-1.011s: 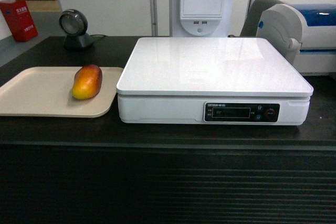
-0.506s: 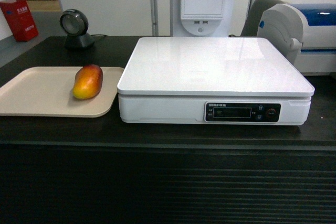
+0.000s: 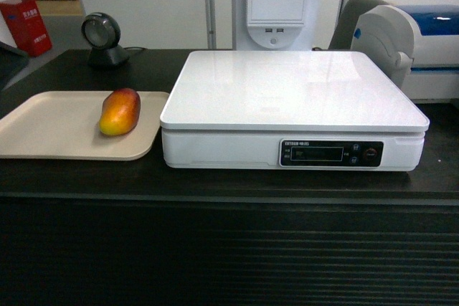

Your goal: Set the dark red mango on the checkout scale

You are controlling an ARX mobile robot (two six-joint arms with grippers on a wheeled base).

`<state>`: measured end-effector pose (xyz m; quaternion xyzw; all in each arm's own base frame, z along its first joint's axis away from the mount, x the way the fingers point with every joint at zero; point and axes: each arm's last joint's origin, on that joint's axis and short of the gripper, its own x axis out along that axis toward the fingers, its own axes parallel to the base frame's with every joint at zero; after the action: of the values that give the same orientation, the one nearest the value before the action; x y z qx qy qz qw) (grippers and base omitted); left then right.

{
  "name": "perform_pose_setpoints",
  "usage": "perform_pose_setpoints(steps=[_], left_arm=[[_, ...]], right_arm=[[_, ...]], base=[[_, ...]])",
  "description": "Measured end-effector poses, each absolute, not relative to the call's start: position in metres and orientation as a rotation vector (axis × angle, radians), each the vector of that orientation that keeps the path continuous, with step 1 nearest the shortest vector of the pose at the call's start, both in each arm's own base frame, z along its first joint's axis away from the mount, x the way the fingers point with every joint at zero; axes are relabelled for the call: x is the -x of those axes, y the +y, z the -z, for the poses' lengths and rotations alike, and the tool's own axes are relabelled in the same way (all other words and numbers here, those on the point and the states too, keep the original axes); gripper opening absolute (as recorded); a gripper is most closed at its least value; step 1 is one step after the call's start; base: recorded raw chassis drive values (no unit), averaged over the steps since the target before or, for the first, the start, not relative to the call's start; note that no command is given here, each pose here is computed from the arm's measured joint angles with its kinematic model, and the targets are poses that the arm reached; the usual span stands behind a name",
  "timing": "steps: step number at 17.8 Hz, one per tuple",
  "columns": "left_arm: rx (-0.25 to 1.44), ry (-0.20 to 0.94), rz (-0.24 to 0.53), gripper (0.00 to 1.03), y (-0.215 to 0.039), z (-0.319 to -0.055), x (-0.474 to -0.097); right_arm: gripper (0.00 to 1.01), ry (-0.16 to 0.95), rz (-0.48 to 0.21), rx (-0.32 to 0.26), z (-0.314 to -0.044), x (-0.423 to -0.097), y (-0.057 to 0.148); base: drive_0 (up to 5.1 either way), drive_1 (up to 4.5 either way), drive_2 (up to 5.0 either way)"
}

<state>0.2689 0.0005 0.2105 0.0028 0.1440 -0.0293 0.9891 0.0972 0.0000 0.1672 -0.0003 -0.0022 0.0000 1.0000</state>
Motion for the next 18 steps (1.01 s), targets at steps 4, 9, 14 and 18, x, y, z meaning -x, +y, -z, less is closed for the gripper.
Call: perform_pose_setpoints(steps=[4, 9, 14, 18], left_arm=[[-0.048, 0.421, 0.123, 0.98, -0.005, -0.193, -0.345], [-0.086, 0.563, 0.143, 0.98, -0.005, -0.163, -0.42], [-0.087, 0.623, 0.158, 0.98, -0.002, -0.154, -0.469], [-0.077, 0.657, 0.17, 0.98, -0.001, -0.148, -0.493]], right_arm=[[0.98, -0.004, 0.0, 0.001, -0.167, -0.097, 0.0], [0.98, -0.004, 0.0, 0.001, -0.167, -0.097, 0.0], [0.98, -0.004, 0.0, 0.001, -0.167, -0.097, 0.0], [0.98, -0.004, 0.0, 0.001, -0.167, -0.097, 0.0]], base=[[0.0, 0.0, 0.0], [0.0, 0.0, 0.0], [0.0, 0.0, 0.0], [0.0, 0.0, 0.0]])
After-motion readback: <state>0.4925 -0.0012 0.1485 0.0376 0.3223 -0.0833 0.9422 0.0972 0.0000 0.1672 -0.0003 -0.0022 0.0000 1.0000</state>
